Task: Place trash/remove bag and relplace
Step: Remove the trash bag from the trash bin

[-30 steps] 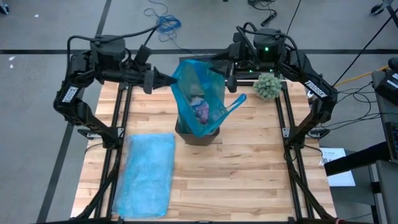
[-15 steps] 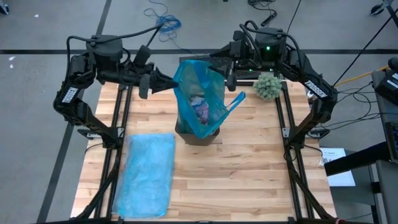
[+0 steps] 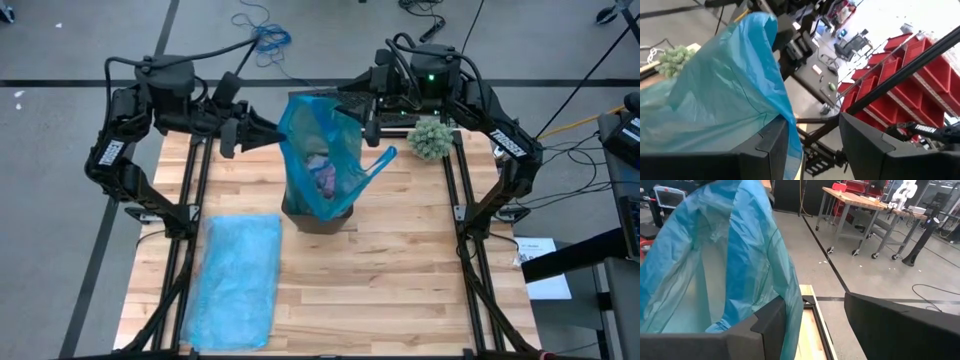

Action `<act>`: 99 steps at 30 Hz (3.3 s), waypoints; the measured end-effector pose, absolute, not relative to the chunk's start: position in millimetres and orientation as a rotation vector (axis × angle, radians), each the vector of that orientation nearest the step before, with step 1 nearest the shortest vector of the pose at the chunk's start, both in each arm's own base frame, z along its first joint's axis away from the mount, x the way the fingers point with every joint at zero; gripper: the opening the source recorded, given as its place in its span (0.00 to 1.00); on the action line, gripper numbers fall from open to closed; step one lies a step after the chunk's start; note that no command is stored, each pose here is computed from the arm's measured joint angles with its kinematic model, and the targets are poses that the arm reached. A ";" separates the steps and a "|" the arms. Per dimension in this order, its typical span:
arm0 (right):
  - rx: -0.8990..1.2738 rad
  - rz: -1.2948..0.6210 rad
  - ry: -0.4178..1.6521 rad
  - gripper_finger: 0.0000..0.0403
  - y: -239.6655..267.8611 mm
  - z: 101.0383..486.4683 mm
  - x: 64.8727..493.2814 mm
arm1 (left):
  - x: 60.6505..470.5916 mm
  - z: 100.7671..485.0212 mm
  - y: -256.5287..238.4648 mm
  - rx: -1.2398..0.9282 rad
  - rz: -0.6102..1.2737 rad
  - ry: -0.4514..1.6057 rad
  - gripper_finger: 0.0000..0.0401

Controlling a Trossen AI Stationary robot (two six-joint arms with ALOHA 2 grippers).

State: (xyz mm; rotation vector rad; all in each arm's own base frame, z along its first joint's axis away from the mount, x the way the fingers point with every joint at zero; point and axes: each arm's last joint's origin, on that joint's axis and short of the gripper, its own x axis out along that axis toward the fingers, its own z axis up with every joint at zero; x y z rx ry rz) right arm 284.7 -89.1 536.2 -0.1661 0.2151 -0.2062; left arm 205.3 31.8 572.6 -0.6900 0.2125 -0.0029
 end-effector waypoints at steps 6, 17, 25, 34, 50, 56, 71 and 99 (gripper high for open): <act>-0.166 -0.206 0.217 0.47 -89.1 536.0 284.6 | 202.1 559.2 28.1 -0.715 0.031 0.354 0.42; -0.163 -0.205 0.225 0.47 -89.1 535.2 284.5 | 206.5 540.6 30.6 -0.731 0.151 0.513 0.43; -0.161 -0.206 0.224 0.47 -89.1 535.2 284.5 | 206.5 540.5 30.5 -0.758 0.158 0.513 0.43; -0.171 -0.202 0.246 0.47 -88.9 533.4 284.0 | 207.0 540.1 24.8 -0.804 0.143 0.527 0.43; -0.203 -0.195 0.274 0.47 -89.1 531.0 283.4 | 197.2 524.6 -0.7 -0.987 0.226 0.747 0.15; -0.197 -0.191 0.303 0.47 -88.7 528.3 282.7 | 196.9 524.6 -16.1 -1.004 0.225 0.756 0.01; -0.190 -0.188 0.372 0.47 -95.7 525.8 267.8 | 209.1 499.2 -53.9 -1.042 0.510 0.711 0.00; -0.139 -0.119 0.416 0.46 -113.9 521.0 253.9 | 243.7 491.6 -50.9 -0.385 0.259 0.621 0.00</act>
